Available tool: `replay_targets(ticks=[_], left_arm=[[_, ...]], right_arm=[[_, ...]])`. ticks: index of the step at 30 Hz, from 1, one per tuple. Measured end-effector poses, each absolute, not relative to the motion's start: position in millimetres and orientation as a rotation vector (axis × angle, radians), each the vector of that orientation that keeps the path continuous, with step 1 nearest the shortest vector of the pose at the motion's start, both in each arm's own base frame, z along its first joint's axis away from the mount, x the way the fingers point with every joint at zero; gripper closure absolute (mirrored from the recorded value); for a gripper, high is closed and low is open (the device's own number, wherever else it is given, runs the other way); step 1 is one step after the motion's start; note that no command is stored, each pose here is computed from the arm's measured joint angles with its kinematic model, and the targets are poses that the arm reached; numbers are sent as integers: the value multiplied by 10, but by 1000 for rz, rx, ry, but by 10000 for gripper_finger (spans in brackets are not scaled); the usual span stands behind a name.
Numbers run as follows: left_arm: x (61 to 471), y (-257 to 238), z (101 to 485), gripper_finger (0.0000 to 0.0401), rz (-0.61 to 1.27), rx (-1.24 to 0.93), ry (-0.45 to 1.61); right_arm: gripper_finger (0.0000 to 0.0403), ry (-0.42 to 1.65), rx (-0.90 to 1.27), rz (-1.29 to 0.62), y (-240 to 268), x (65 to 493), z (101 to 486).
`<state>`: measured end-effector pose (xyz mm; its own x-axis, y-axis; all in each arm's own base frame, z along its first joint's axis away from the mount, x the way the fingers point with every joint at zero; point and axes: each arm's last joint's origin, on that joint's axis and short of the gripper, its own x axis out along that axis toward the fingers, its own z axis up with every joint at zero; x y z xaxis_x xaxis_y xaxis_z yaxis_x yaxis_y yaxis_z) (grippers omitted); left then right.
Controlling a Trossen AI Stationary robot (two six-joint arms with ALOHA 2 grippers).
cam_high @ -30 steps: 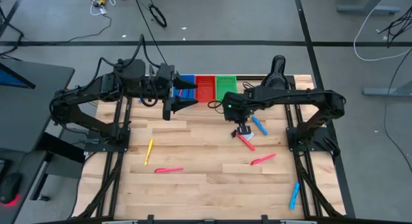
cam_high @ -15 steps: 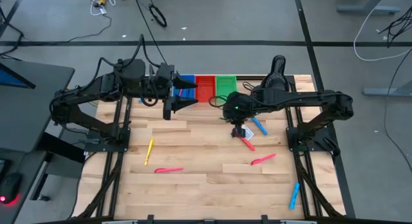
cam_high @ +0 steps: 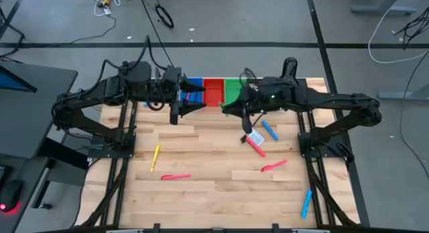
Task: Pick & Place Markers
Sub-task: Put the green pen into the blue bin
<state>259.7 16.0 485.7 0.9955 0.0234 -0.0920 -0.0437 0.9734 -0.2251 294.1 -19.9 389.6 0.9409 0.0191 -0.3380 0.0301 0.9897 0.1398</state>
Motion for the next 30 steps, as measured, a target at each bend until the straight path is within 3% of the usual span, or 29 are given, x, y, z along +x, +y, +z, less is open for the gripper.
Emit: replay_targets(ticks=[5, 13, 24, 30], left_arm=[[2597, 160, 4860, 105, 34, -228, 86], [2598, 152, 4864, 105, 30, -227, 83], [2709, 125, 4898, 105, 4, -211, 12], [2835, 131, 4835, 105, 4, -214, 19]], right_arm=[[388, 148, 198, 123, -166, 2982, 4095], [388, -4, 240, 219, -63, 2995, 4255], [388, -43, 271, 183, -64, 2997, 4303], [388, 6, 227, 146, -86, 3033, 4530]])
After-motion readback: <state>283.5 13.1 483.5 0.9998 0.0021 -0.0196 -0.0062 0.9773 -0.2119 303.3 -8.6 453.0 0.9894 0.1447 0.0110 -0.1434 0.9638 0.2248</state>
